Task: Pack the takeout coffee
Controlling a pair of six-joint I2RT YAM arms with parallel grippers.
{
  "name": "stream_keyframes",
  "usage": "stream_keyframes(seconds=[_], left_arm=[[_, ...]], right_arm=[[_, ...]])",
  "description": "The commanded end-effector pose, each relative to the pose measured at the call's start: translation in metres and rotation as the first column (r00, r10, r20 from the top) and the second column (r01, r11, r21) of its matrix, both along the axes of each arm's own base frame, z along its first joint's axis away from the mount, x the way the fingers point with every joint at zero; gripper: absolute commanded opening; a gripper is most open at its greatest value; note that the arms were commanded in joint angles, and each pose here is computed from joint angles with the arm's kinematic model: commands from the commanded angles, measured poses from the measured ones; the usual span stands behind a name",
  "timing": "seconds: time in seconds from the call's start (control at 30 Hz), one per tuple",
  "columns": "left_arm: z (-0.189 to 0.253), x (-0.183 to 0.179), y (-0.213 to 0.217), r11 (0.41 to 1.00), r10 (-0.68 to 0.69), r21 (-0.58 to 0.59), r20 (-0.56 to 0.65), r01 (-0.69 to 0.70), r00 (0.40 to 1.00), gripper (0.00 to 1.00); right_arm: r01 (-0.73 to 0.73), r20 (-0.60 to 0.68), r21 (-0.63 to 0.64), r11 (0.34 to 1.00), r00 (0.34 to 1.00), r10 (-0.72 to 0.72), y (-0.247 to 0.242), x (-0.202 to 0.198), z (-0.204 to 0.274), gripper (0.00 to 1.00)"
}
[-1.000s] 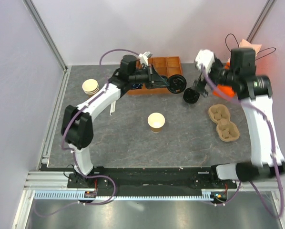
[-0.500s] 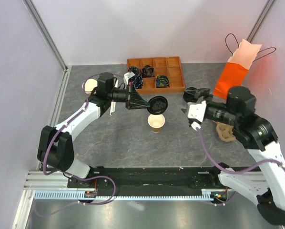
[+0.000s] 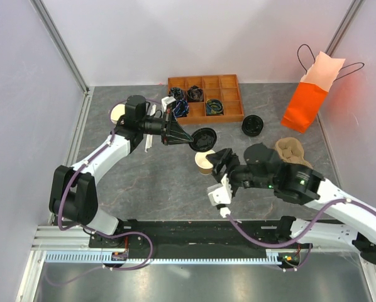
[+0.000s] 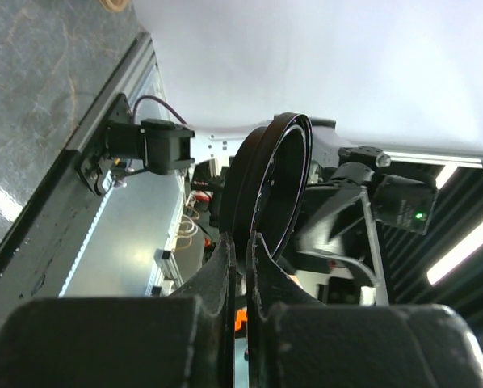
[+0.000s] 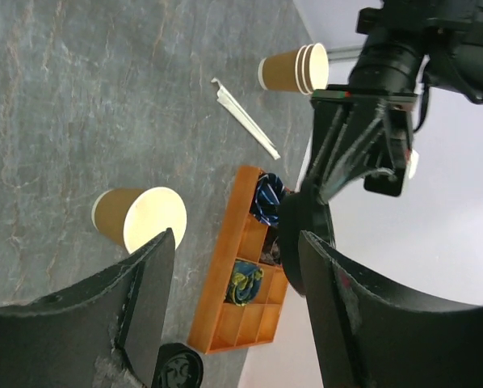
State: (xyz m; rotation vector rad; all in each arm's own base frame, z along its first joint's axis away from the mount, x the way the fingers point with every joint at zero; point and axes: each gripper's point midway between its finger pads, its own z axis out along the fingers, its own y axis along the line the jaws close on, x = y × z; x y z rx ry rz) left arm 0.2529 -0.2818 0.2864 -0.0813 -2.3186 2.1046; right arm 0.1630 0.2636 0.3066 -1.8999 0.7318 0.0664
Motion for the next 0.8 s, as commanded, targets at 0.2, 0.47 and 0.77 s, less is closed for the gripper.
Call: stream_keyframes(seconds=[0.2,0.47,0.77], left_arm=[[-0.003,-0.030,0.004,0.988,-0.152,-0.039,-0.028,0.151,0.988,0.02],[-0.001,-0.029,0.004,0.985,-0.164,-0.044,0.002,0.164,0.986,0.02],[-0.001,-0.051,0.001,0.968,-0.243,-0.055,0.020,0.244,0.970,0.02]], right_arm=[[0.134,0.244,0.044,0.990,0.959,-0.141,0.015,0.036,0.003,0.73],[0.030,0.218,0.112,0.993,0.975,-0.054,-0.019,-0.004,0.029,0.91],[0.053,0.253,0.146,0.988,0.963,-0.089,-0.023,0.000,0.022,0.97]])
